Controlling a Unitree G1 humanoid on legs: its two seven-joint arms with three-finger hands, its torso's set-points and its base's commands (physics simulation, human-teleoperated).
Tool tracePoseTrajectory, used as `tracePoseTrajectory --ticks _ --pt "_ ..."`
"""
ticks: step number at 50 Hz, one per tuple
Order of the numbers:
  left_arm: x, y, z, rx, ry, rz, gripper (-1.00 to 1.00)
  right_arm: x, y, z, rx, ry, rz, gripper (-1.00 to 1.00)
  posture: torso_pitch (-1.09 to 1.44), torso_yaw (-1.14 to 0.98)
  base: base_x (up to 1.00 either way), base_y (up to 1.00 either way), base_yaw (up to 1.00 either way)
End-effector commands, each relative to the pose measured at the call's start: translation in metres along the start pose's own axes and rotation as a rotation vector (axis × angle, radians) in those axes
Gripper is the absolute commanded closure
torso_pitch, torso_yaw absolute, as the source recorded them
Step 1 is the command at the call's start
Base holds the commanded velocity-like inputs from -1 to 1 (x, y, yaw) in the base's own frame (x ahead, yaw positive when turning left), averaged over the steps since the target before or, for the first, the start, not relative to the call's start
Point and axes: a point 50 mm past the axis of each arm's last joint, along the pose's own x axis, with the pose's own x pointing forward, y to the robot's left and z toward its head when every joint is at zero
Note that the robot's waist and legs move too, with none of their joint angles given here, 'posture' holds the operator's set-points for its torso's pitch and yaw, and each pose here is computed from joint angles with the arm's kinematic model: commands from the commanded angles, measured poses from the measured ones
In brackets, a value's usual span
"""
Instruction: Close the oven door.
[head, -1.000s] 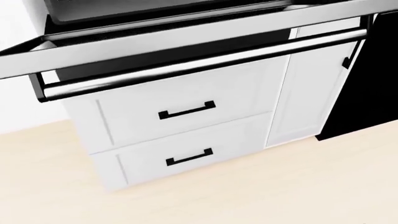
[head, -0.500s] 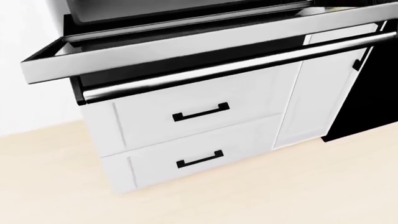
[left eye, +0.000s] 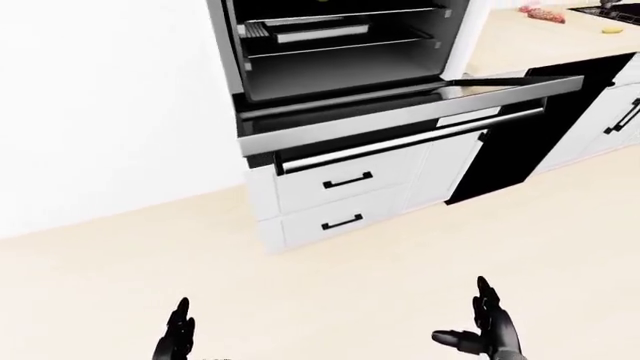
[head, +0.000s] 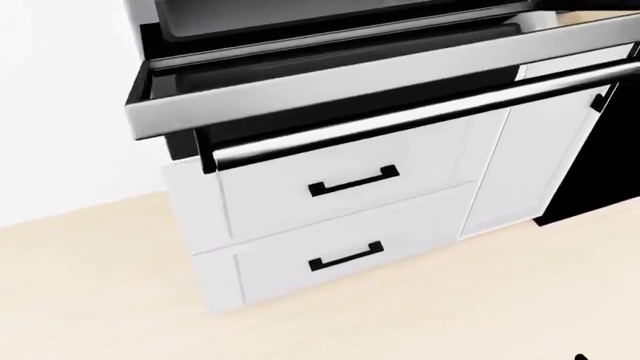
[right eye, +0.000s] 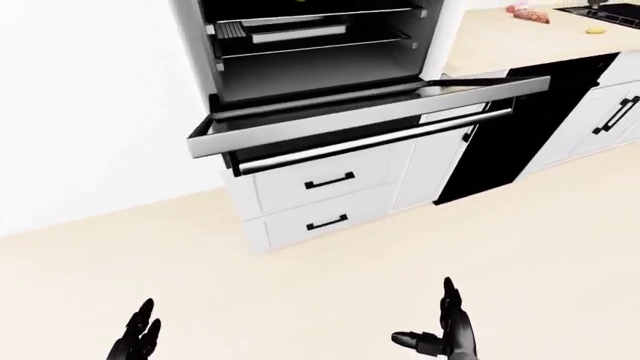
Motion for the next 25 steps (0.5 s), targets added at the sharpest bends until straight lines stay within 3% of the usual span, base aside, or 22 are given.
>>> tracePoseTrajectory --ticks 1,25 --pt "0.0055 0.0023 0.0123 0.014 -0.062 0.003 -1.00 0.0044 -0.0054 0.0115 -0.007 -0.055 -0.015 -1.00 0.00 0.00 0.00 0.29 0.00" --pt "0.0042 0.0026 0.0109 0.015 -0.060 0.003 -1.00 0.0046 -0.0051 0.0117 -0.009 -0.055 -0.012 -1.00 0.00 0.00 0.00 0.29 0.00"
